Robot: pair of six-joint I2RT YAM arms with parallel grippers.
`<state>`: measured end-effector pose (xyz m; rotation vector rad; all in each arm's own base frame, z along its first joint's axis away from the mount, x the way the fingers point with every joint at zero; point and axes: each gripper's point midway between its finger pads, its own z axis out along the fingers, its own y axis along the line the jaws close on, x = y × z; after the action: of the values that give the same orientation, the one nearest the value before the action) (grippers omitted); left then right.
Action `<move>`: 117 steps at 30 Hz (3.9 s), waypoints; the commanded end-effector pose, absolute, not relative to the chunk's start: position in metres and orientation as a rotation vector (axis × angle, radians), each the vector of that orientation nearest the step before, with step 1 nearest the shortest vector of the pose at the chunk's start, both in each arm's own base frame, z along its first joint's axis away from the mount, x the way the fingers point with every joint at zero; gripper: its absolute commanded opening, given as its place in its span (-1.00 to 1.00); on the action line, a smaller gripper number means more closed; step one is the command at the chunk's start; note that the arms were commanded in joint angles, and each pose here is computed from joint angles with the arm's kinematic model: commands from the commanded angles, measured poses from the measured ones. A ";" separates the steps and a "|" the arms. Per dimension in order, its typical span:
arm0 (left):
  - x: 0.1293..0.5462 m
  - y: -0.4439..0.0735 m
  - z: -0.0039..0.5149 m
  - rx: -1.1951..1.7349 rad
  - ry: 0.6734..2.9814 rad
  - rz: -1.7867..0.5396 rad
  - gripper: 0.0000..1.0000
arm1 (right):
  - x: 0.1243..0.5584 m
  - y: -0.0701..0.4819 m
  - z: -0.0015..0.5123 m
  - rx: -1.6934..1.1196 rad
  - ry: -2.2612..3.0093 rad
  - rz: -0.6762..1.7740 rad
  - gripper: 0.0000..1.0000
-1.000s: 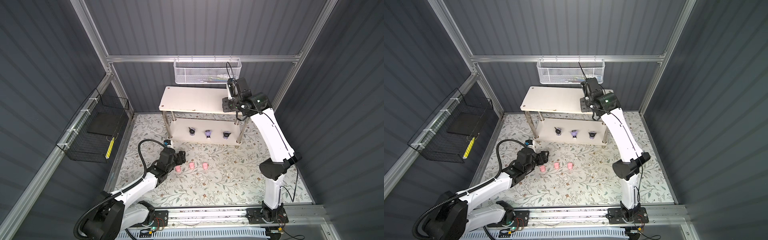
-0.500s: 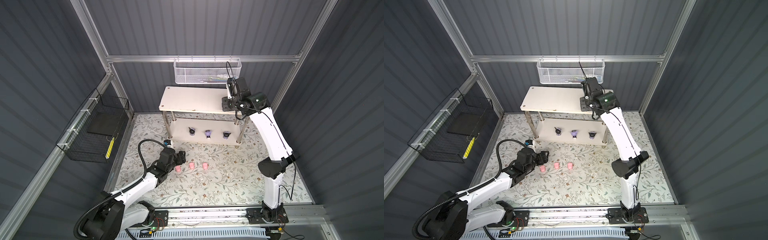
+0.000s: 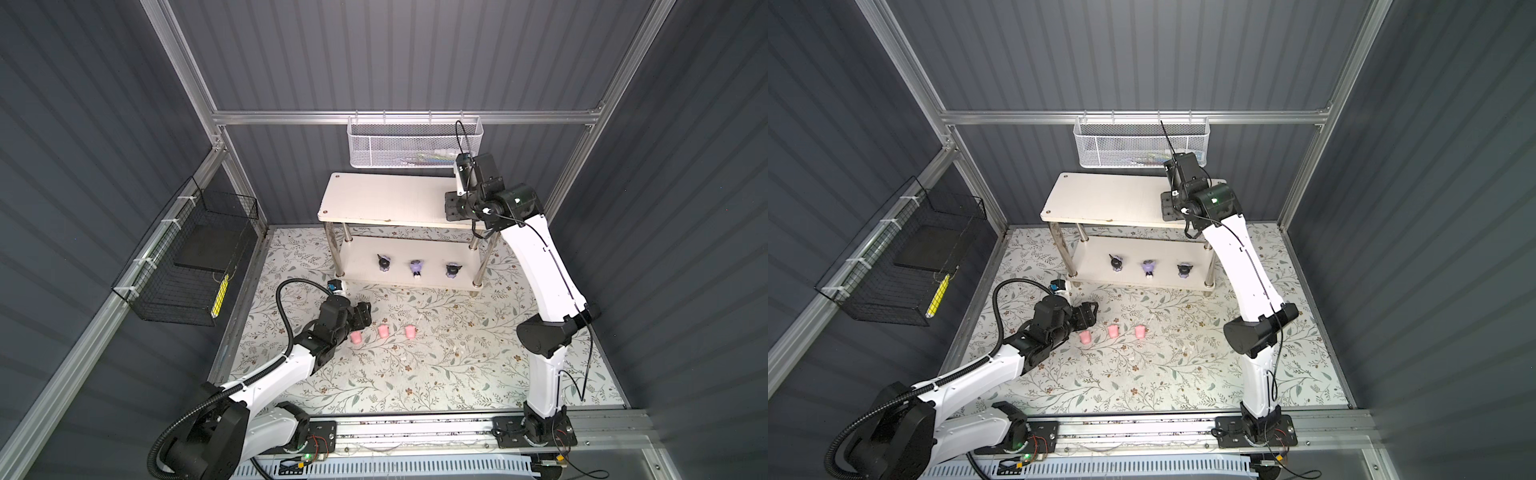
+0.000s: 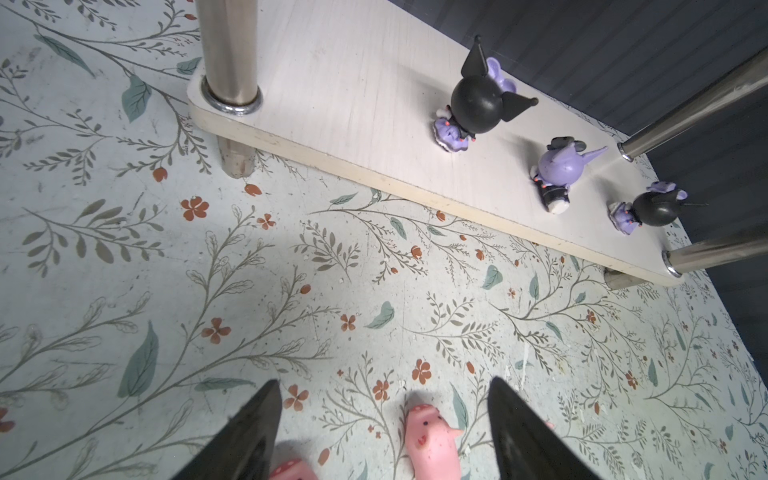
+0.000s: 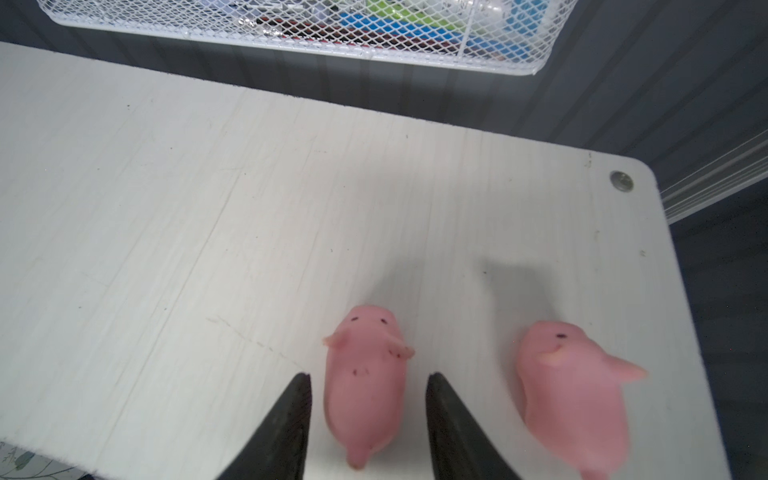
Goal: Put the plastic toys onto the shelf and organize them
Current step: 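Set the pig beside the first pig and open the right gripper, then withdraw the right gripper from the shelf down toward the remaining pigs, then close the right gripper on the pink pig nearest it, then lift the held pig with the right gripper up over the top shelf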
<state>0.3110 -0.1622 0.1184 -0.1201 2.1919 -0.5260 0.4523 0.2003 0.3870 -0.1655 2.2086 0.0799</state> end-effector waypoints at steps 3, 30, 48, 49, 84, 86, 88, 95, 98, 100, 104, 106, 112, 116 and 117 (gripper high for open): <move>0.311 -0.159 0.114 -0.131 2.199 -0.517 0.56 | 0.447 0.196 0.408 -0.149 2.159 0.109 0.07; 0.310 -0.153 0.120 -0.145 2.201 -0.475 0.57 | 0.296 0.207 0.421 -0.376 1.914 0.308 0.24; 0.312 -0.139 0.137 -0.193 2.153 -0.420 0.59 | 0.233 0.303 0.172 -0.470 2.340 0.380 0.37; 0.311 -0.139 0.136 -0.193 2.153 -0.418 0.59 | 0.234 0.311 0.163 -0.477 2.356 0.388 0.38; 0.307 -0.138 0.132 -0.191 2.153 -0.434 0.59 | 0.261 0.306 0.026 -0.254 2.749 0.192 0.35; 0.307 -0.138 0.131 -0.192 2.155 -0.430 0.59 | 0.262 0.306 0.024 -0.259 2.753 0.183 0.31; 0.308 -0.138 0.131 -0.194 2.155 -0.432 0.59 | 0.263 0.308 0.022 -0.265 2.759 0.173 0.25; 0.306 -0.138 0.129 -0.191 2.157 -0.430 0.59 | 0.265 0.309 0.018 -0.269 2.777 0.140 -0.10; 0.306 -0.137 0.130 -0.191 2.156 -0.426 0.59 | 0.265 0.307 0.022 -0.268 2.766 0.129 -0.22; 0.306 -0.137 0.130 -0.191 2.155 -0.426 0.59 | 0.265 0.305 0.025 -0.266 2.761 0.126 -0.29; 0.306 -0.137 0.129 -0.194 2.156 -0.430 0.59 | 0.263 0.302 0.031 -0.261 2.758 0.123 -0.35; 0.305 -0.137 0.129 -0.195 2.154 -0.430 0.59 | 0.262 0.301 0.036 -0.260 2.748 0.128 -0.36; 0.305 -0.135 0.133 -0.195 2.146 -0.426 0.59 | 0.256 0.301 0.074 -0.290 2.699 0.146 -0.36; 0.305 -0.135 0.132 -0.192 2.149 -0.419 0.59 | 0.247 0.299 0.122 -0.334 2.654 0.157 -0.34; 0.305 -0.135 0.132 -0.192 2.149 -0.419 0.59 | 0.245 0.298 0.136 -0.343 2.637 0.158 -0.34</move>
<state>0.3053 -0.1386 0.1311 -0.1792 2.1583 -0.4248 0.2494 0.3071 0.0988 -0.3153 2.6768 0.1971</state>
